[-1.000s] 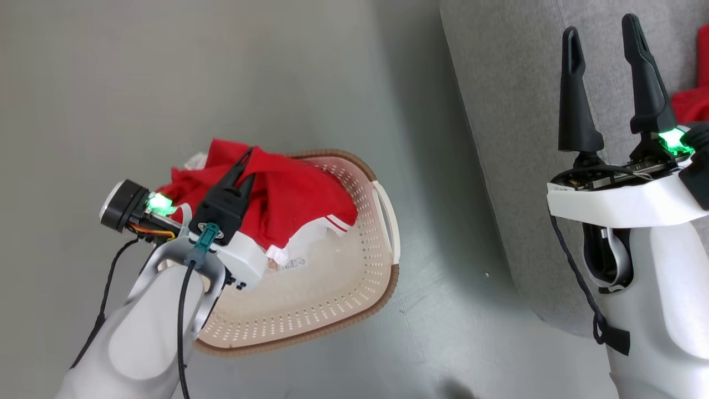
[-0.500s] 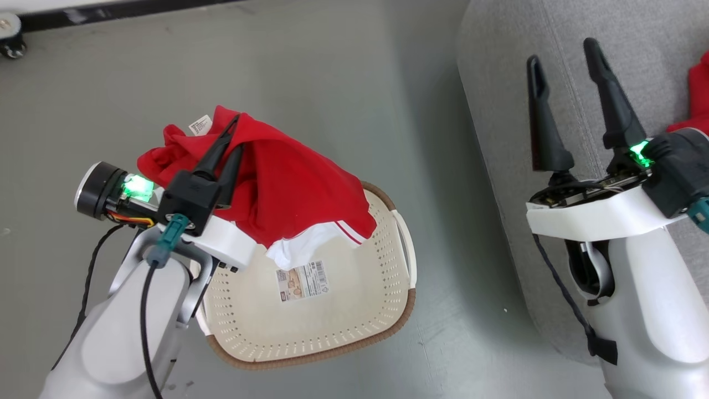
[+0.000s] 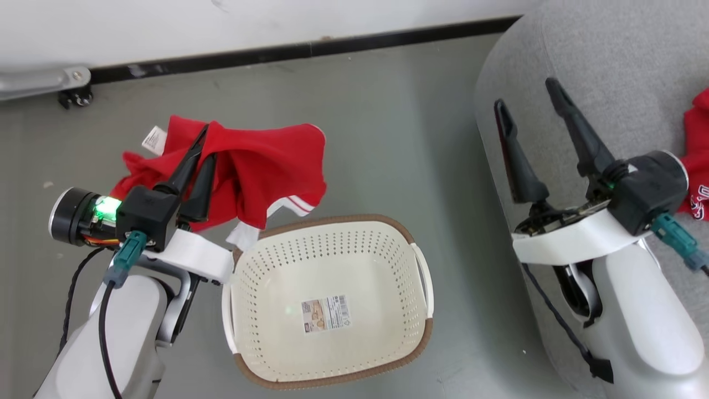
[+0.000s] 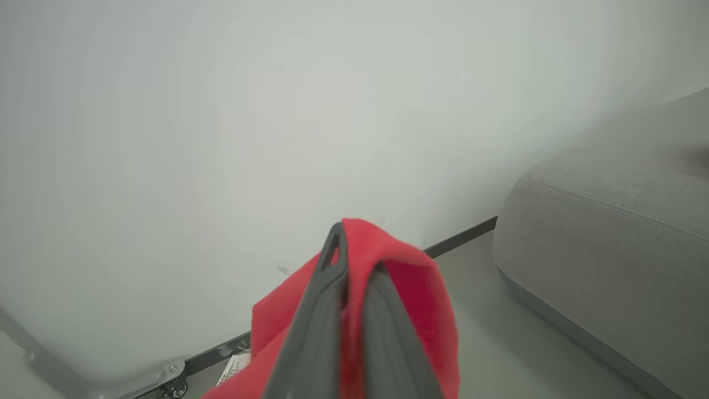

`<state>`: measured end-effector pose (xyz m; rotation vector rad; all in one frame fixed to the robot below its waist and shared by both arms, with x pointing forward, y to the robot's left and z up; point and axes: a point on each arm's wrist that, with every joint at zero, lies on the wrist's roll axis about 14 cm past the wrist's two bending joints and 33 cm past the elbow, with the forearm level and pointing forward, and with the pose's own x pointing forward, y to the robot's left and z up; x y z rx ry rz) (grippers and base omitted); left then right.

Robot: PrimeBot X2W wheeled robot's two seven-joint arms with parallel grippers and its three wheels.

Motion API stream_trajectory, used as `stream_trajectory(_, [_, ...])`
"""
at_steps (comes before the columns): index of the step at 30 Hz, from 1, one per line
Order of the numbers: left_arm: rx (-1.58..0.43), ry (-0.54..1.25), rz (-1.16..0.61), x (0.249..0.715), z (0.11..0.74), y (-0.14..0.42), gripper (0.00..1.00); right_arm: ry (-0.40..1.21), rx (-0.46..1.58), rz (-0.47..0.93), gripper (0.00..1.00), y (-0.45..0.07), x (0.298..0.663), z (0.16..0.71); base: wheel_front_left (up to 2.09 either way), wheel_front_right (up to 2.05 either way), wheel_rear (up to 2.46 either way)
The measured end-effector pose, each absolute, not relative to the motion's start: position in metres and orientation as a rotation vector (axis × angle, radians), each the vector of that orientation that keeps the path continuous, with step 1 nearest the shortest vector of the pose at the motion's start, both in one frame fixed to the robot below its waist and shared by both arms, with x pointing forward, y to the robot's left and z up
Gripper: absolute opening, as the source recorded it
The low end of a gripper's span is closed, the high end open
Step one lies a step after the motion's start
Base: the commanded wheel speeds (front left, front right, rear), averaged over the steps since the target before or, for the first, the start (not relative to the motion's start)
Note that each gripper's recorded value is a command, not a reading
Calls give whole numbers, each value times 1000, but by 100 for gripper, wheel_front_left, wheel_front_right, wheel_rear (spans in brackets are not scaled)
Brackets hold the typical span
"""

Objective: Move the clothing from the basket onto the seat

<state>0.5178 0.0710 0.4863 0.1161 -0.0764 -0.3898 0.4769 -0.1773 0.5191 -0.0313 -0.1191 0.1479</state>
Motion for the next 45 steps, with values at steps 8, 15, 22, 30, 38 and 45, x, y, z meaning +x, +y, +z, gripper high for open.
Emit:
stream_trajectory(8, [126,-177,-386,502,534,83,0,-105,-79,228,100,-161,460,525,0,0,0])
stream_trajectory(15, [120,-252,-400,489,572,91,0,-109,-115,304,100,-142,449,536,0,0,0])
stream_trajectory(22, [128,-333,-442,472,606,87,0,-64,-105,364,100,-126,430,531,0,0,0])
stream_trajectory(30, [110,-351,-496,455,625,79,0,-41,-86,420,100,-112,412,535,0,0,0])
stream_trajectory(38, [116,-350,-563,437,632,67,0,-4,-107,516,100,-91,391,533,0,0,0])
stream_trajectory(45, [138,-369,-624,422,643,54,0,38,-133,603,100,-74,373,528,0,0,0])
